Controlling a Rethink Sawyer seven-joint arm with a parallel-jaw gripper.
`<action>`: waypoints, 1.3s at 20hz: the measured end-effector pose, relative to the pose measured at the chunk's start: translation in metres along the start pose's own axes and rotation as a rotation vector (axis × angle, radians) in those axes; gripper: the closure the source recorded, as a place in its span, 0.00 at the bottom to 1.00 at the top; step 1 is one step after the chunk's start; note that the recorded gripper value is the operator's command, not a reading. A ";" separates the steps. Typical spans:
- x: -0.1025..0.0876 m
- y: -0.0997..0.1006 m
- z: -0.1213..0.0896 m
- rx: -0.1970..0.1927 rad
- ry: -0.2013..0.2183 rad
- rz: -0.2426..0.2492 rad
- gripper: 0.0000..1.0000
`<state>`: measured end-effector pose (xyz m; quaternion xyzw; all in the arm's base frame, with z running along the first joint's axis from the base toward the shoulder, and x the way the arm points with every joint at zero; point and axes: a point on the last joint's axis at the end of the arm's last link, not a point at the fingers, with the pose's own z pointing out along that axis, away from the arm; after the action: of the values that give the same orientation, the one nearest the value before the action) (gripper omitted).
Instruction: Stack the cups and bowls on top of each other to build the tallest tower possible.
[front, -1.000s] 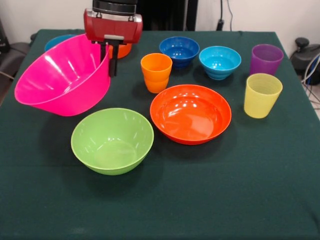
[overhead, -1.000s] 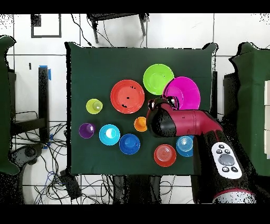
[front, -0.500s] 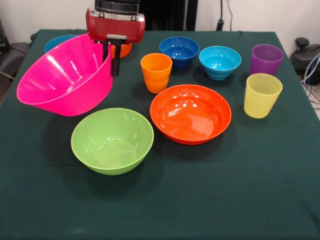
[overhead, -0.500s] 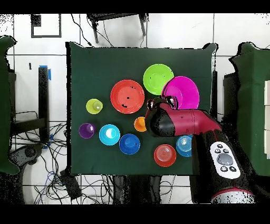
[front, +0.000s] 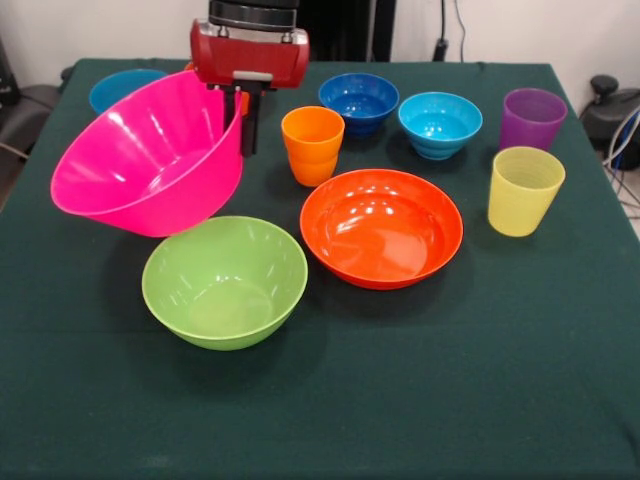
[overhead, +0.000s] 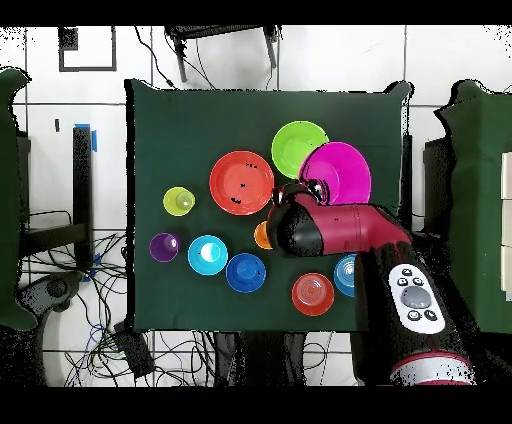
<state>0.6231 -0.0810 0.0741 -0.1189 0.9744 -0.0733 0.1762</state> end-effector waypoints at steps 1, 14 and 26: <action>-0.002 0.002 0.000 -0.001 -0.002 -0.003 1.00; -0.020 0.003 -0.001 0.000 -0.003 0.012 1.00; -0.027 -0.001 0.008 0.002 -0.011 0.022 1.00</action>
<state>0.6504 -0.0759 0.0753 -0.1082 0.9746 -0.0714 0.1824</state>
